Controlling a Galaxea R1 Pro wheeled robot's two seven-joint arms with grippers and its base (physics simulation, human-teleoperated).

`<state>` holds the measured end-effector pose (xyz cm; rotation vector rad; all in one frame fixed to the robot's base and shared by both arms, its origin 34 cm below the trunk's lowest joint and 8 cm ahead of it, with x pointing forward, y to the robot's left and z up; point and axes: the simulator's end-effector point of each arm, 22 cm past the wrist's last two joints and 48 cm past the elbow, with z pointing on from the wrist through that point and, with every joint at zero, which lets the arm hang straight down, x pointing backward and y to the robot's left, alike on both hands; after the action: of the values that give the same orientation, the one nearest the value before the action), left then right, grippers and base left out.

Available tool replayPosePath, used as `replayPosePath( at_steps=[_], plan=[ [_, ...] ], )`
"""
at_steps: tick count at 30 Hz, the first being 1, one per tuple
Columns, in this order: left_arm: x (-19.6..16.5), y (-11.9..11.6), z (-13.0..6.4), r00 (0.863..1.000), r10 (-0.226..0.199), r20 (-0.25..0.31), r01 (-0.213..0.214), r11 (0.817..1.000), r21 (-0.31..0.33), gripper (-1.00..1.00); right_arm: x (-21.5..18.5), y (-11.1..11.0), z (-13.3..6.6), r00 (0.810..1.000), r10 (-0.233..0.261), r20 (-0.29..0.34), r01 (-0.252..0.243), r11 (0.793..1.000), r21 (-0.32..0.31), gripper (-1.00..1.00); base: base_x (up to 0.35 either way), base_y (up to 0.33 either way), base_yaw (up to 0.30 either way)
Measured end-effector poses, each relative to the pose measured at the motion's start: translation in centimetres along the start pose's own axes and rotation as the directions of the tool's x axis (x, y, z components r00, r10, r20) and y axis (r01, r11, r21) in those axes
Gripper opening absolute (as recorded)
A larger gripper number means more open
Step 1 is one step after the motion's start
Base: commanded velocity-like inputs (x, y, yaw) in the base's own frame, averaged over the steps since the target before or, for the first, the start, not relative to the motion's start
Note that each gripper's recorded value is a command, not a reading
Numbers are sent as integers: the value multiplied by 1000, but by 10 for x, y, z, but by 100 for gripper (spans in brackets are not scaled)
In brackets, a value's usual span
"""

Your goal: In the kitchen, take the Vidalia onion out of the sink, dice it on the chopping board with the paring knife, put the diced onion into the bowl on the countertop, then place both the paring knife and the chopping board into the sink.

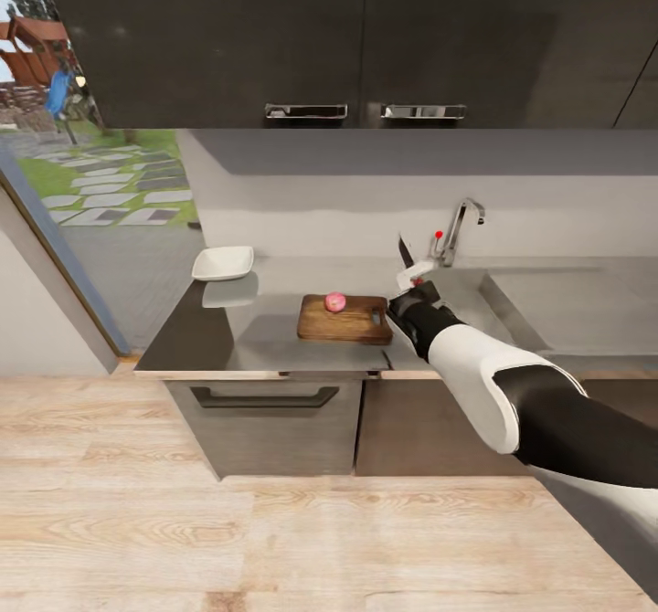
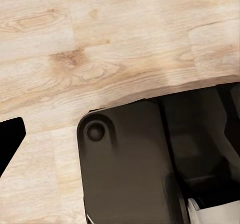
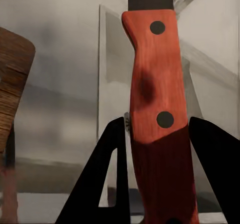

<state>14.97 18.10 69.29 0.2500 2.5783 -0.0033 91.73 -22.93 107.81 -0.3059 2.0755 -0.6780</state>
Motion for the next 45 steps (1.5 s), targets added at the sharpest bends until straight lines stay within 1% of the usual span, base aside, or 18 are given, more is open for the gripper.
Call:
replayPosePath(
  at_steps=[1, 3, 4, 7, 10, 15, 22, 24, 26, 27, 28, 30, 31, 32, 34, 38, 42, 45],
  plan=[
    [0, 0, 0, 1000, 0, 0, 0, 1000, 0, 100, 5, -1, 0, 1000, -9, -4, 9, 1000, 16, -100, 0, 0, 0],
    [0, 0, 0, 1000, 0, 0, 0, 1000, 0, 100, 11, -9, 1, 999, -42, -3, 42, 997, 72, -100, 0, 0, 0],
    [0, 0, 0, 1000, 0, 0, 0, 1000, -1, 100, 12, -12, 0, 999, -53, -1, 53, 995, 89, -100, 0, 0, 0],
    [0, 0, 0, 1000, 0, 0, 0, 1000, 0, 100, 18, -22, -1, 992, -122, 20, 117, 978, 175, -100, 0, 0, 0],
    [0, 0, 0, 1000, -1, 0, 1, 1000, -1, 100, 18, -26, -3, 987, -159, 36, 148, 965, 215, -100, 6, 38, 0],
    [0, 0, 0, 1000, 0, -1, 0, 1000, -1, 100, 17, -31, -5, 983, -176, 43, 160, 955, 248, -100, 63, 198, 0],
    [0, 2, 3, 1000, 4, -2, -4, 1000, -3, 100, 16, -32, -5, 981, -188, 48, 170, 952, 255, -100, 80, 238, 0],
    [0, 3, 3, 1000, 6, -4, -6, 1000, -3, 100, 12, -33, -6, 977, -206, 58, 184, 947, 261, -100, 37, 95, 0],
    [0, 3, 4, 1000, 7, -4, -7, 1000, -4, 100, 3, -33, -7, 965, -250, 79, 220, 937, 271, -100, 16, 43, 0],
    [1, 3, 4, 1000, 7, -4, -7, 1000, -3, 100, 1, -32, -7, 961, -262, 85, 231, 935, 269, -100, 9, 24, 0],
    [0, 3, 4, 1000, 8, -4, -8, 1000, -3, 100, -2, -29, -7, 953, -287, 96, 254, 932, 259, -100, 6, 15, 0],
    [0, 3, 4, 1000, 8, -4, -8, 1000, -3, 100, -7, -18, -5, 935, -336, 115, 305, 926, 222, -100, 3, 7, 0],
    [1, 3, 4, 1000, 8, -4, -8, 1000, -3, 100, -10, -11, -5, 919, -372, 128, 344, 918, 200, -100, 2, 4, 0],
    [0, 3, 4, 1000, 8, -4, -8, 1000, -3, 100, -11, -9, -5, 914, -385, 132, 357, 914, 196, -100, 1, 3, 0],
    [0, 3, 4, 1000, 8, -4, -8, 1000, -3, 100, -15, -6, -5, 892, -429, 145, 399, 896, 195, -100, 1, 1, 0],
    [0, 3, 4, 1000, 8, -3, -9, 1000, -3, 100, -19, -4, -6, 867, -473, 158, 439, 874, 206, -100, 0, 0, 0],
    [0, 3, 4, 1000, 9, -4, -9, 1000, -3, 100, -17, -2, -5, 860, -485, 158, 453, 869, 201, -100, 0, 0, 0],
    [1, 3, 4, 1000, 9, -5, -9, 1000, -3, 100, -16, 1, -5, 857, -488, 165, 456, 868, 195, -100, 0, 0, 0]
  ],
)
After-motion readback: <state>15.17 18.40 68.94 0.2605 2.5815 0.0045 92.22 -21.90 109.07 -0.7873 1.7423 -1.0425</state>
